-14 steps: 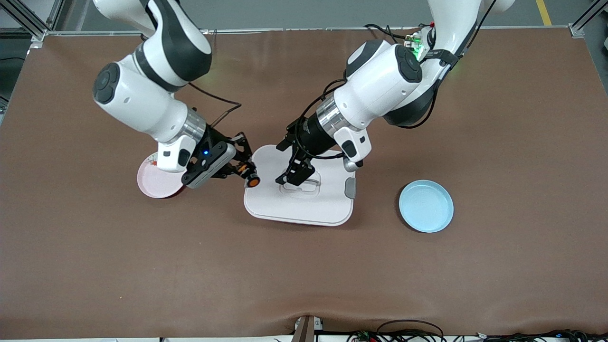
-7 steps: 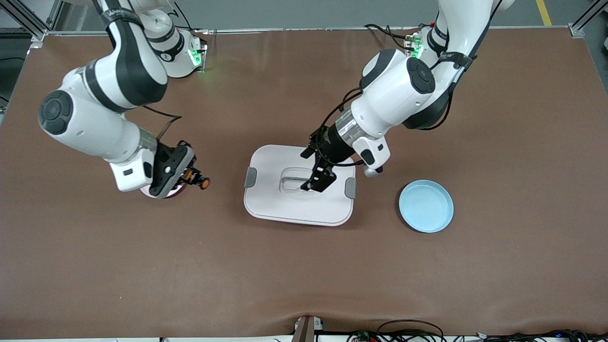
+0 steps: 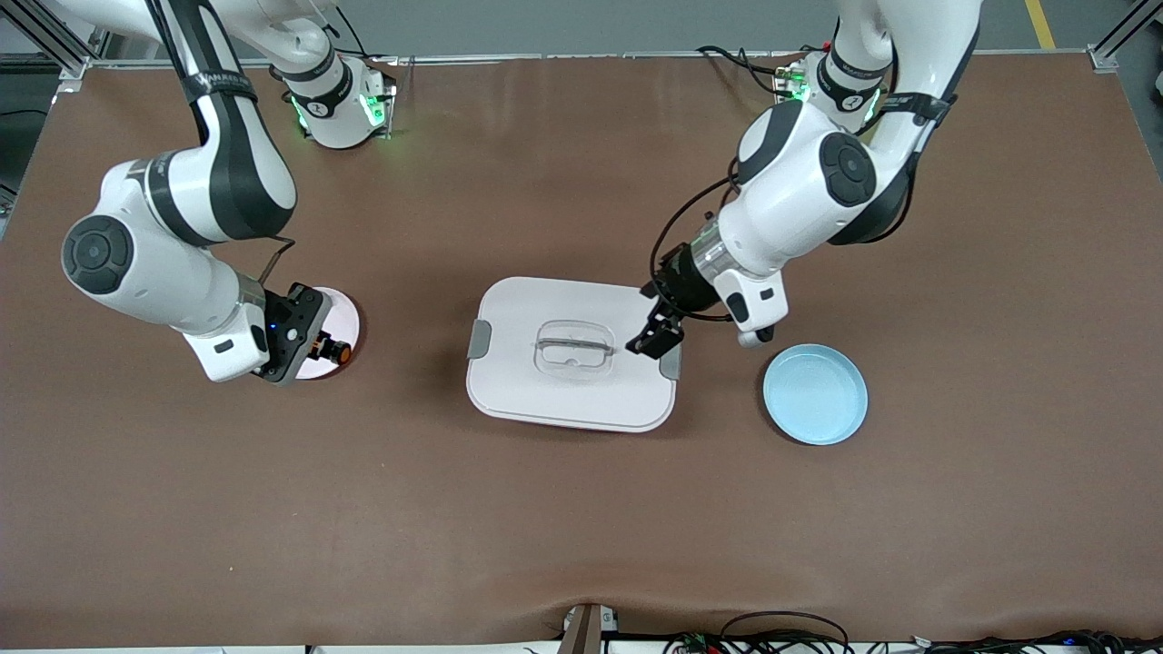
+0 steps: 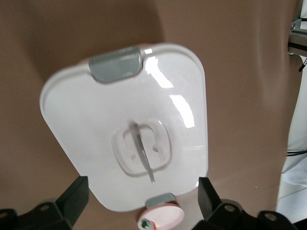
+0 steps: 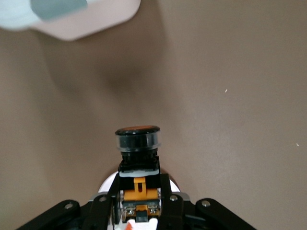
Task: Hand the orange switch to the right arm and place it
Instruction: 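Move the switch over the pink plate while the left gripper withdraws, then lower the orange switch onto the pink plate and open the right gripper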
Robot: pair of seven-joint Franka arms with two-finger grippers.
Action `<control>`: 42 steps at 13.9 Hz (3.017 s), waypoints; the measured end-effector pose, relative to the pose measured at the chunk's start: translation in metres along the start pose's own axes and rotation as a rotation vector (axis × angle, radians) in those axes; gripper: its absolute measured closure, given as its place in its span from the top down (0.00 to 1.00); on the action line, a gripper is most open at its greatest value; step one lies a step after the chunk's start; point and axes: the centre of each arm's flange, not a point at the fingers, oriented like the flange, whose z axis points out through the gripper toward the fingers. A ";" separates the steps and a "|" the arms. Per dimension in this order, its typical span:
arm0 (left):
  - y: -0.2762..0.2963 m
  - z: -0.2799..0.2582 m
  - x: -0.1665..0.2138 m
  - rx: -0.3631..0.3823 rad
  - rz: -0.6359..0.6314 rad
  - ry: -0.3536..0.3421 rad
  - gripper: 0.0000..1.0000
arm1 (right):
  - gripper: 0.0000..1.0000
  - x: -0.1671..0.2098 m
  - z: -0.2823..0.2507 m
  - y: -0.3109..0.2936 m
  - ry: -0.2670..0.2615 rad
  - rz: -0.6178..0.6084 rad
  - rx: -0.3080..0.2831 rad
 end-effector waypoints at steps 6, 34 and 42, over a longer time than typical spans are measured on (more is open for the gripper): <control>-0.016 -0.020 0.059 0.115 0.182 0.110 1.00 | 0.34 -0.074 0.070 0.004 0.005 -0.110 -0.064; -0.045 -0.193 0.256 0.363 1.154 0.258 1.00 | 0.34 -0.150 0.180 -0.028 -0.021 -0.199 -0.114; -0.050 -0.225 0.237 0.357 1.157 0.299 1.00 | 0.34 -0.147 0.193 -0.031 -0.026 -0.207 -0.092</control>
